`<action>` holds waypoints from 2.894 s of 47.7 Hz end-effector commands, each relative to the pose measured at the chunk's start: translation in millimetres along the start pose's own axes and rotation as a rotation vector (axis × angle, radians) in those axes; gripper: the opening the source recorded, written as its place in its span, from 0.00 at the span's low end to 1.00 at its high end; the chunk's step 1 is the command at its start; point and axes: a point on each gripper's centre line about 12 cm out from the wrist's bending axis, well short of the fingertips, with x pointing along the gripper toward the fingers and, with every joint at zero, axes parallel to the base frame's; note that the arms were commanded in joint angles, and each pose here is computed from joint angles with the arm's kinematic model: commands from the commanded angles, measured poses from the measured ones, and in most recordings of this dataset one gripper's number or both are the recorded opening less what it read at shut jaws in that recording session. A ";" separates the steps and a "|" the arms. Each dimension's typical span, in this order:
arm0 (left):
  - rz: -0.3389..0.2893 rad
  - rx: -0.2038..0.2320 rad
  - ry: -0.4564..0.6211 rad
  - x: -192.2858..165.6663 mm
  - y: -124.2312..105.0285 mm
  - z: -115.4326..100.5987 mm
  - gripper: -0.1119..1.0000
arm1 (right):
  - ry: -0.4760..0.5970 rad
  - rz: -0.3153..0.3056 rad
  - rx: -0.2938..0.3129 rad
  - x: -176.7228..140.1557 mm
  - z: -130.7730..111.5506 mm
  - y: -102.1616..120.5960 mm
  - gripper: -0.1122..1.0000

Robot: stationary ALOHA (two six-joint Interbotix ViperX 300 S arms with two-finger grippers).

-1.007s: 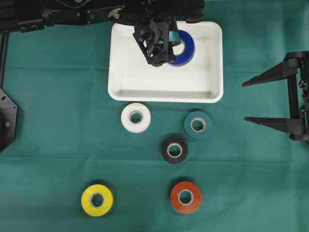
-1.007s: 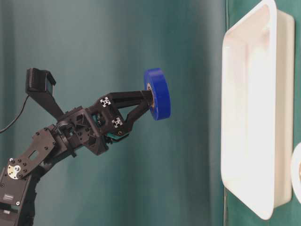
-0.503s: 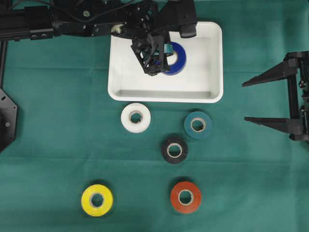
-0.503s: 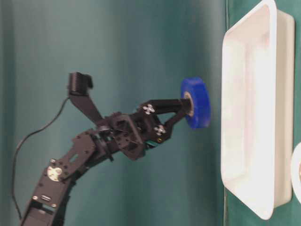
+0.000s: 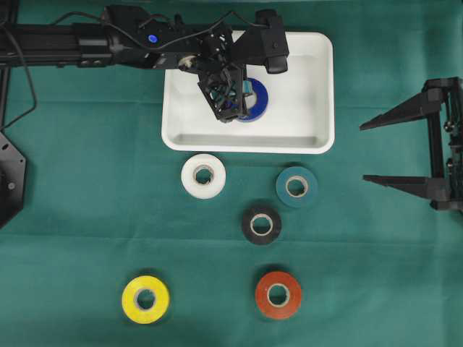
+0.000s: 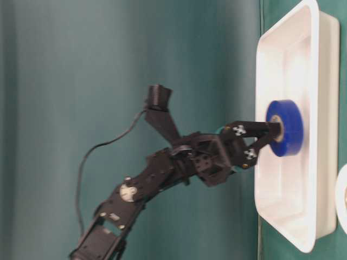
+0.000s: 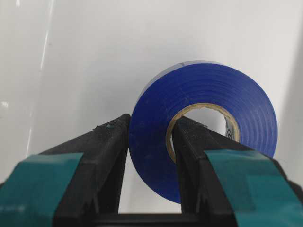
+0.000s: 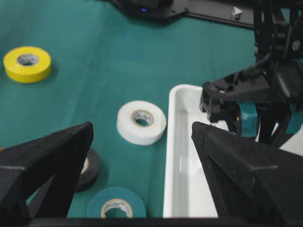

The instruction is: Pick up the tape from a random location and place it into the white case.

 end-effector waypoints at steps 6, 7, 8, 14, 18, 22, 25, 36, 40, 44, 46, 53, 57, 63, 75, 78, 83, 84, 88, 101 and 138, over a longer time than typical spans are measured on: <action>0.018 -0.017 -0.042 -2.6 10.9 6.7 0.31 | -0.023 -0.003 -0.002 1.4 8.3 -0.8 0.92; 0.018 -0.016 -0.043 -1.9 10.9 6.7 0.31 | -0.023 -0.003 -0.002 1.4 8.3 -0.8 0.92; 0.019 -0.017 -0.046 -2.0 11.0 7.0 0.31 | -0.023 -0.003 -0.002 1.4 8.7 -0.9 0.92; 0.019 -0.019 -0.054 -1.4 10.3 7.9 0.31 | -0.024 -0.006 -0.005 1.4 8.9 -1.5 0.92; 0.018 -0.019 -0.053 -0.7 10.3 7.6 0.31 | -0.023 -0.006 -0.005 1.7 8.6 -1.5 0.92; 0.017 -0.016 -0.050 -0.7 9.5 7.4 0.31 | -0.021 -0.006 -0.005 1.7 8.0 -1.5 0.92; 0.017 -0.019 -0.047 -0.7 10.1 6.9 0.31 | -0.021 -0.006 -0.005 1.7 8.0 -1.5 0.92; 0.015 -0.032 -0.050 -1.1 9.2 7.2 0.32 | -0.021 -0.006 -0.006 1.7 8.4 -1.5 0.92; 0.015 -0.035 -0.050 -1.3 10.0 7.4 0.32 | -0.021 -0.006 -0.005 1.7 8.0 -1.5 0.92; 0.015 -0.030 -0.049 -1.1 9.9 6.9 0.48 | -0.023 -0.006 -0.005 1.7 8.6 -1.5 0.92; 0.015 -0.029 -0.049 -1.1 9.9 6.9 0.58 | -0.021 -0.006 -0.006 1.7 8.4 -1.5 0.92; 0.016 -0.023 -0.055 -1.5 10.0 7.4 0.92 | -0.021 -0.006 -0.005 1.7 8.4 -1.5 0.92; 0.017 -0.023 -0.058 -2.4 10.1 8.3 0.97 | -0.021 -0.006 -0.006 1.7 8.4 -1.5 0.92; 0.017 -0.023 -0.056 -3.5 10.1 8.0 0.95 | -0.021 -0.006 -0.006 1.7 8.4 -1.5 0.92; 0.026 -0.019 -0.098 -40.2 12.5 23.4 0.96 | -0.024 -0.008 -0.006 1.7 9.7 -1.9 0.92; 0.032 -0.016 -0.130 -58.1 13.2 30.2 0.96 | -0.026 -0.006 -0.006 1.7 10.3 -1.6 0.92; 0.038 -0.013 -0.171 -85.6 13.4 38.7 0.96 | -0.026 -0.006 -0.006 1.7 11.3 -1.6 0.92; 0.039 -0.011 -0.178 -92.1 13.0 40.4 0.96 | -0.026 -0.006 -0.006 1.7 11.3 -1.6 0.92; 0.042 -0.008 -0.212 -118.2 11.9 45.8 0.96 | -0.029 -0.008 -0.005 1.7 12.5 -2.0 0.92; 0.049 0.005 -0.278 -162.6 7.4 48.7 0.96 | -0.032 -0.006 -0.006 1.7 14.3 -1.7 0.92; -0.092 0.178 -0.308 -169.5 -90.0 31.7 0.96 | -0.041 -0.007 -0.006 1.7 18.1 -1.8 0.92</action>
